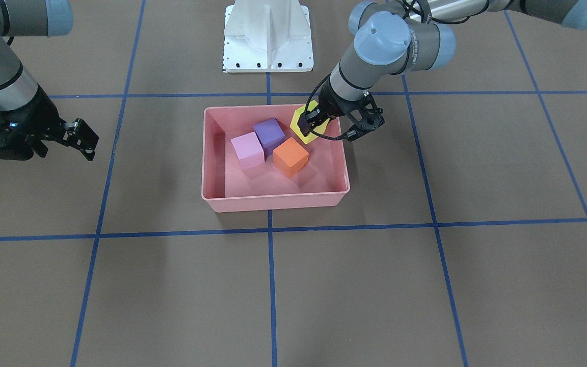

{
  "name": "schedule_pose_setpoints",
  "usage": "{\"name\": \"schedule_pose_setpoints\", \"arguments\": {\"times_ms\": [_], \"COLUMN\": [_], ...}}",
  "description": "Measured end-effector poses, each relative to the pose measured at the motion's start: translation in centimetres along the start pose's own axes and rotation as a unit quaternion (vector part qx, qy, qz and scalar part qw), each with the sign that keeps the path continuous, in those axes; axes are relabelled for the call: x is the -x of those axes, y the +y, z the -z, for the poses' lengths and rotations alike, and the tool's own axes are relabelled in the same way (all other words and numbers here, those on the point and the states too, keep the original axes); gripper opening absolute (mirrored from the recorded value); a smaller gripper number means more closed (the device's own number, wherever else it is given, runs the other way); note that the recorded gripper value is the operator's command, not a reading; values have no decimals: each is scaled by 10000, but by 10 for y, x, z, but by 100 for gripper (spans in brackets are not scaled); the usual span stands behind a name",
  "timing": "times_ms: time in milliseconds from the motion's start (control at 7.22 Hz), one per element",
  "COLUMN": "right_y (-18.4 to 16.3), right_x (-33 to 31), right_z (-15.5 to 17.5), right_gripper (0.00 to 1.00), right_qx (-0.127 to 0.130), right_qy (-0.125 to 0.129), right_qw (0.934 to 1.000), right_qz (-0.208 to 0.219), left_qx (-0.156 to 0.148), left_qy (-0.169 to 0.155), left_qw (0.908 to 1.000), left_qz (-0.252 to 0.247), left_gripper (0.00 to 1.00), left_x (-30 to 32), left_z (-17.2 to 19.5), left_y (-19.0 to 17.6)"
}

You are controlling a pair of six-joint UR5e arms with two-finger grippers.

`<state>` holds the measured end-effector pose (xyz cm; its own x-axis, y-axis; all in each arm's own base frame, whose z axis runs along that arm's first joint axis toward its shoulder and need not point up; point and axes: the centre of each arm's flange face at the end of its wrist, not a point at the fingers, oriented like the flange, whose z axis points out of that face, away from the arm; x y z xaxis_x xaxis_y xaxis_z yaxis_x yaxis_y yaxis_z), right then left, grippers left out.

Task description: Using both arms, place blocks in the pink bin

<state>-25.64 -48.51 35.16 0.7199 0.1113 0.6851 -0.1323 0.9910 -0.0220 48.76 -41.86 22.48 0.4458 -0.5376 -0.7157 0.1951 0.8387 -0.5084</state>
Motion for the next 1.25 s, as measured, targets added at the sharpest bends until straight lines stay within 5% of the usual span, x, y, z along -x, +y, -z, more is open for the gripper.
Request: {"name": "schedule_pose_setpoints", "arguments": {"times_ms": [554,831,969,1246], "right_y": [-2,-13,-23,-51], "right_x": [7,-8,-31,-108], "right_z": [3,16,25,23], "right_gripper": [99,99,99,99], "right_qx": [22,109,132,134], "right_qy": [-81,-242,-279,-83], "right_qw": [10000,9996,9995,9992], "right_qz": [33,-12,37,360], "left_qx": [-145,-544,-742,-1018], "left_qy": [-109,-16,-124,-628], "left_qw": [9998,9962,9883,9548], "left_qz": [111,-684,-1329,-2720], "left_gripper": [99,99,100,100], "left_x": [6,11,31,112], "left_z": [29,97,116,147], "left_y": [-4,-36,-65,-136]}}
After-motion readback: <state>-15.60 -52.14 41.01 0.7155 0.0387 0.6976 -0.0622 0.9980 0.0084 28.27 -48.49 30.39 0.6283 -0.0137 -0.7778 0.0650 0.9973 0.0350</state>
